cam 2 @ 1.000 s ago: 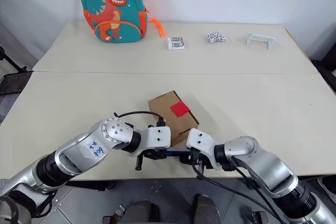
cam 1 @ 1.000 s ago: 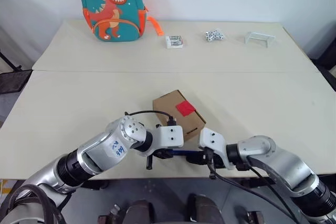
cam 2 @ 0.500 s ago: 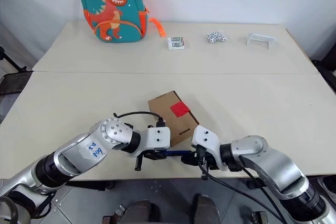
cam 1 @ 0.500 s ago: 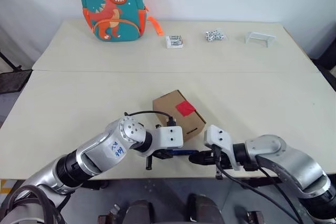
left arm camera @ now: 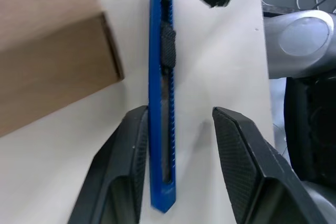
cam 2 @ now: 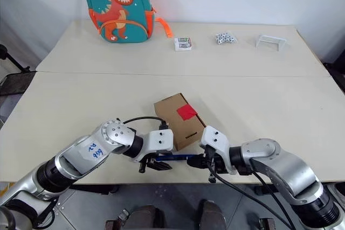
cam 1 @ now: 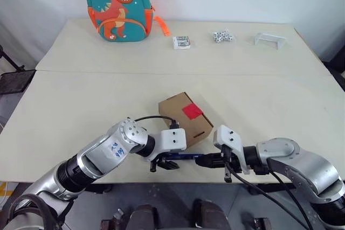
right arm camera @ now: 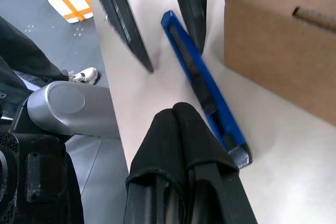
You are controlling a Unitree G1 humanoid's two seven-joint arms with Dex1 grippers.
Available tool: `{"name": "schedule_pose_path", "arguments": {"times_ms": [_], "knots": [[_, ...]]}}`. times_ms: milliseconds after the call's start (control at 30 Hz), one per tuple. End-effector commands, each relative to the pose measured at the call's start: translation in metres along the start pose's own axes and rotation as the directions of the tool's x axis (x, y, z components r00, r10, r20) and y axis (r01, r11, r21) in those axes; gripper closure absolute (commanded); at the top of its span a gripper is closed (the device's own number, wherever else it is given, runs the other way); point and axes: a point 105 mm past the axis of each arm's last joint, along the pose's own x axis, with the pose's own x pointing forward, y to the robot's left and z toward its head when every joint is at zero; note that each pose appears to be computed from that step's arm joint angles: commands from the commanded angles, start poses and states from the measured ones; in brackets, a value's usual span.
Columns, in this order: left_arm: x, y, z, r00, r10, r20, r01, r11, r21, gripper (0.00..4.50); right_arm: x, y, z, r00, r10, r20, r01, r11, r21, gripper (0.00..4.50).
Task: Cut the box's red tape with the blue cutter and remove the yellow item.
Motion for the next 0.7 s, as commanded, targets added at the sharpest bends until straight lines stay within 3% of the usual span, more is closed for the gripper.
{"name": "schedule_pose_path", "arguments": {"times_ms": [33, 233, 700], "knots": [[-0.007, 0.006, 0.004, 0.997, 0.079, 0.004, -0.079, 0.995, 0.068, 2.50, -0.002, 0.002, 0.005, 1.000, -0.006, 0.026, 0.006, 1.000, -0.016, 4.50], [-0.006, 0.010, 0.002, 0.986, 0.164, 0.025, -0.165, 0.978, 0.125, 2.50, -0.012, 0.001, 0.001, 0.999, -0.043, 0.032, 0.043, 0.999, 0.003, 4.50], [0.005, 0.000, 0.004, 0.993, 0.116, 0.010, -0.116, 0.983, 0.140, 2.50, -0.017, 0.002, -0.004, 0.997, -0.067, 0.023, 0.067, 0.997, 0.026, 4.50]]}}
